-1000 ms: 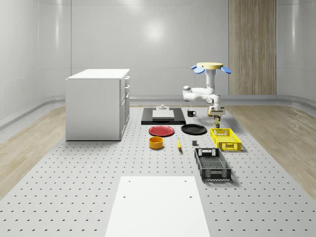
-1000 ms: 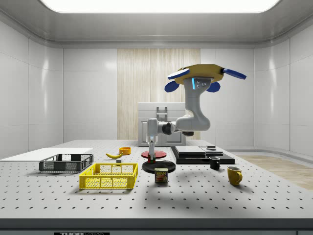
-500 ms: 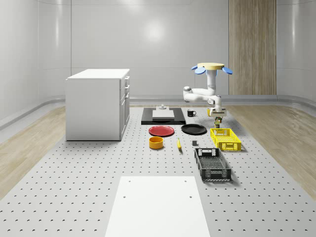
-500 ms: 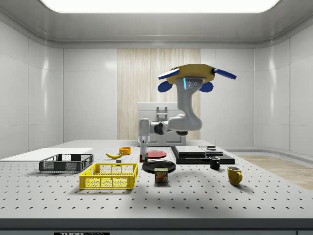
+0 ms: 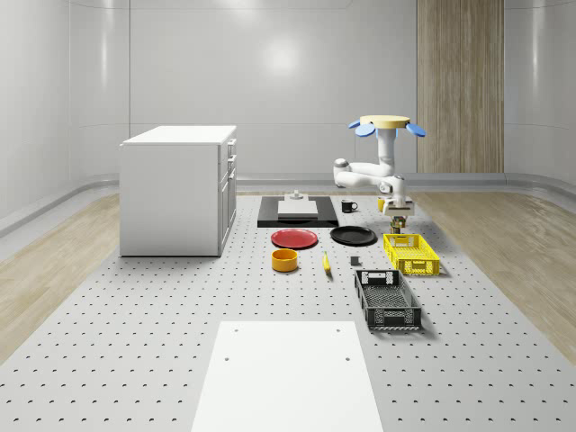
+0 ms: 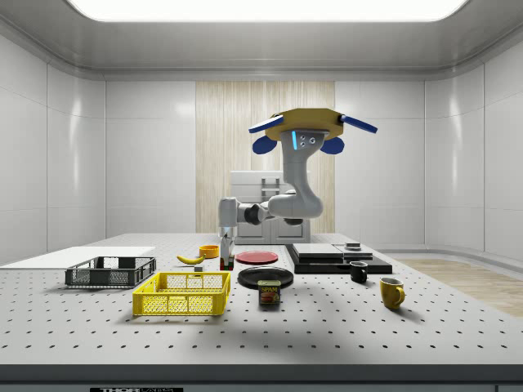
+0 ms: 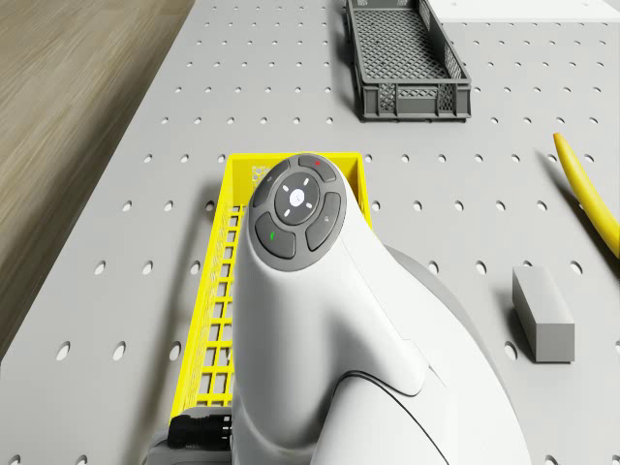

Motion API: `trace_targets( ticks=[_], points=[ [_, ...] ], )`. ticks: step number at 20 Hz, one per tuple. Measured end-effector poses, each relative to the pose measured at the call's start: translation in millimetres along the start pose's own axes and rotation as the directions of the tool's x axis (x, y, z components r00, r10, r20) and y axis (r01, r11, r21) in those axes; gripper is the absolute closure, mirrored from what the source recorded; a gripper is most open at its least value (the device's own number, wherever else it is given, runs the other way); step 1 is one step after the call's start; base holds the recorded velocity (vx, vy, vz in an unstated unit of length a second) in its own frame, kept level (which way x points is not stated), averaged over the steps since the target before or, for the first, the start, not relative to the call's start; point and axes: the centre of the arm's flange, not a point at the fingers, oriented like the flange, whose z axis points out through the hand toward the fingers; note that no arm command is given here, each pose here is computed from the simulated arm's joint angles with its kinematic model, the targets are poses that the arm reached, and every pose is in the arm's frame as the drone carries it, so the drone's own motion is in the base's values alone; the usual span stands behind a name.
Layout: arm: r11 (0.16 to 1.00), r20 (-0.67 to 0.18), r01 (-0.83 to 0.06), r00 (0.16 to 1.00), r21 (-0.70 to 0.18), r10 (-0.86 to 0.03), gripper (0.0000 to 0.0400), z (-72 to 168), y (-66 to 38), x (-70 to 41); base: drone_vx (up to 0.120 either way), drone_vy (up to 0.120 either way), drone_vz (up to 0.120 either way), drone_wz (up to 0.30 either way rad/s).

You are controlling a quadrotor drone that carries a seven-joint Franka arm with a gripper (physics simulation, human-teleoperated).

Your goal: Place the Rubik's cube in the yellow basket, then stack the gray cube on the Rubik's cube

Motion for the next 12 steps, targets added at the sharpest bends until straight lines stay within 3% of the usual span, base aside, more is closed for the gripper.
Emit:
trace_targets(
  ticks=[8, 12],
  points=[
    [1.000, 0.000, 0.000, 1.000, 0.000, 0.000, 0.0075, 0.0, 0.0, 0.0, 0.120, 0.000, 0.000, 0.000],
    [1.000, 0.000, 0.000, 1.000, 0.000, 0.000, 0.0075, 0.0, 0.0, 0.0, 0.120, 0.000, -0.120, 0.000]
  ],
)
